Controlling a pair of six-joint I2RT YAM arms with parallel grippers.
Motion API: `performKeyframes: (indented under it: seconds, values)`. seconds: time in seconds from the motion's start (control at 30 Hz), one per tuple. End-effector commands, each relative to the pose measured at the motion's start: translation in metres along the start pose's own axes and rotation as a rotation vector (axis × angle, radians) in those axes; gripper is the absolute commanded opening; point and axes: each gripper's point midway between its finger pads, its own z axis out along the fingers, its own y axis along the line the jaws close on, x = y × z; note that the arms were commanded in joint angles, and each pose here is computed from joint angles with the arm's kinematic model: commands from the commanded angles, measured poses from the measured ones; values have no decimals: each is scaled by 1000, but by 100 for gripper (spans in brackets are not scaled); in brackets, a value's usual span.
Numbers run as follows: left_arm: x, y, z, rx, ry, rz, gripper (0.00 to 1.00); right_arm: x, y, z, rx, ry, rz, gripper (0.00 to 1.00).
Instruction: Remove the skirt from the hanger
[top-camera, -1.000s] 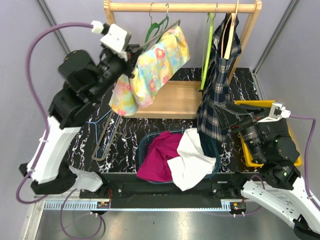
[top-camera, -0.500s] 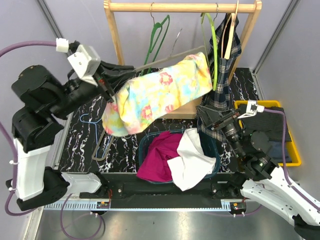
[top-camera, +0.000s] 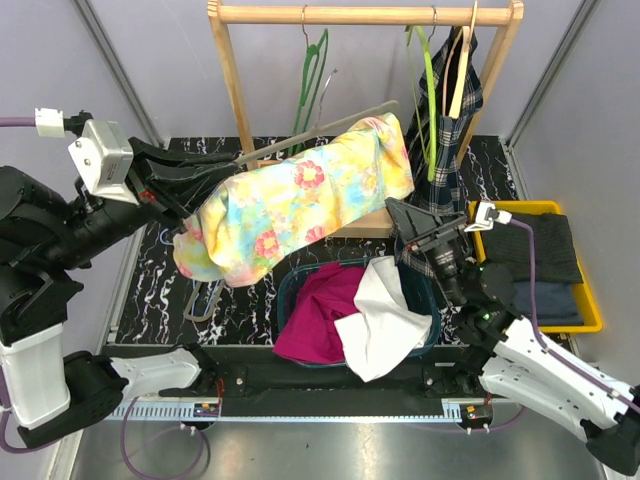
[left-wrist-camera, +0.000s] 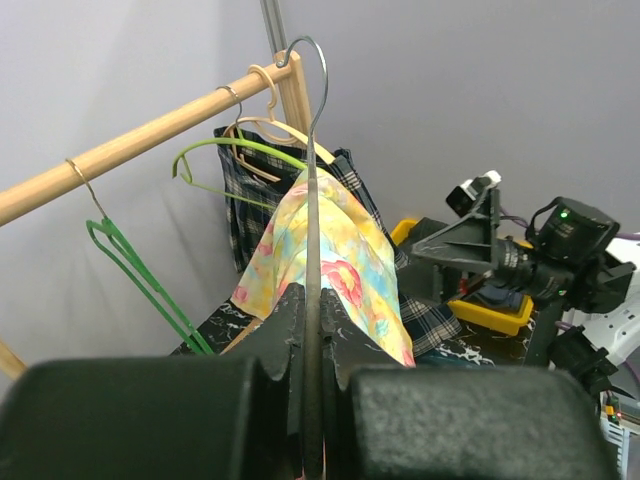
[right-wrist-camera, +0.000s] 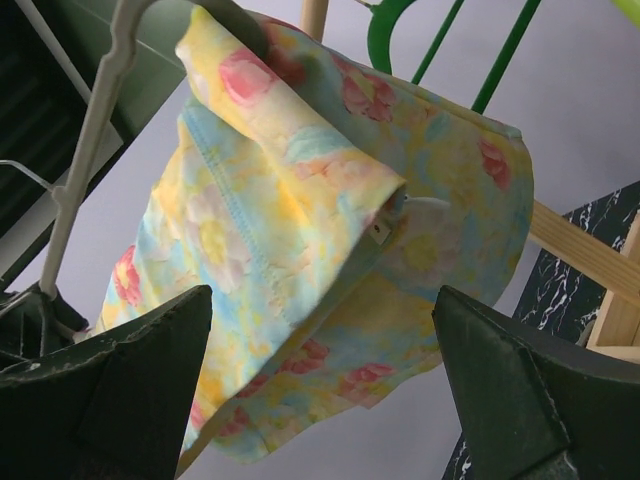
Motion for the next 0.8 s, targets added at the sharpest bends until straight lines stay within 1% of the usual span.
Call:
performKeyframes:
  seconds: [0.0,0.13,0.27,0.33,0.4,0.43,0.47,0.53,0.57,0.6,0.67,0.7,0.77]
  values:
    - [-36,-1,-2,9,-131,16,0,-13,25,9,-103,-63,88,100]
    - [-33,-2,0,16,-124,2,0,-14,27,18,-113,-67,78,100]
    - [-32,-2,0,16,-121,-15,0,-21,31,24,-151,-101,115,99]
    - [-31,-1,0,16,-118,-22,0,-24,25,30,-155,-118,143,97]
    - [-30,-1,1,18,-120,-34,0,-31,31,34,-200,-138,169,94]
    - [-31,-1,1,18,-122,-31,0,-24,24,41,-199,-118,188,93]
    - [-31,-2,1,24,-123,-55,0,-33,30,43,-242,-140,202,87]
    - [-33,-1,1,17,-127,-55,0,-26,26,51,-265,-112,240,77]
    - [-32,-1,0,16,-125,-56,0,-32,34,52,-308,-124,253,71]
    - [-31,0,1,13,-122,-56,0,-31,37,54,-325,-116,262,60]
    - [-28,1,1,8,-116,-51,0,-25,42,57,-354,-82,268,46]
    - [-26,2,1,4,-112,-46,0,-24,43,58,-361,-73,264,30]
    - [-20,6,2,-19,-97,-42,0,-20,49,54,-372,-40,240,14]
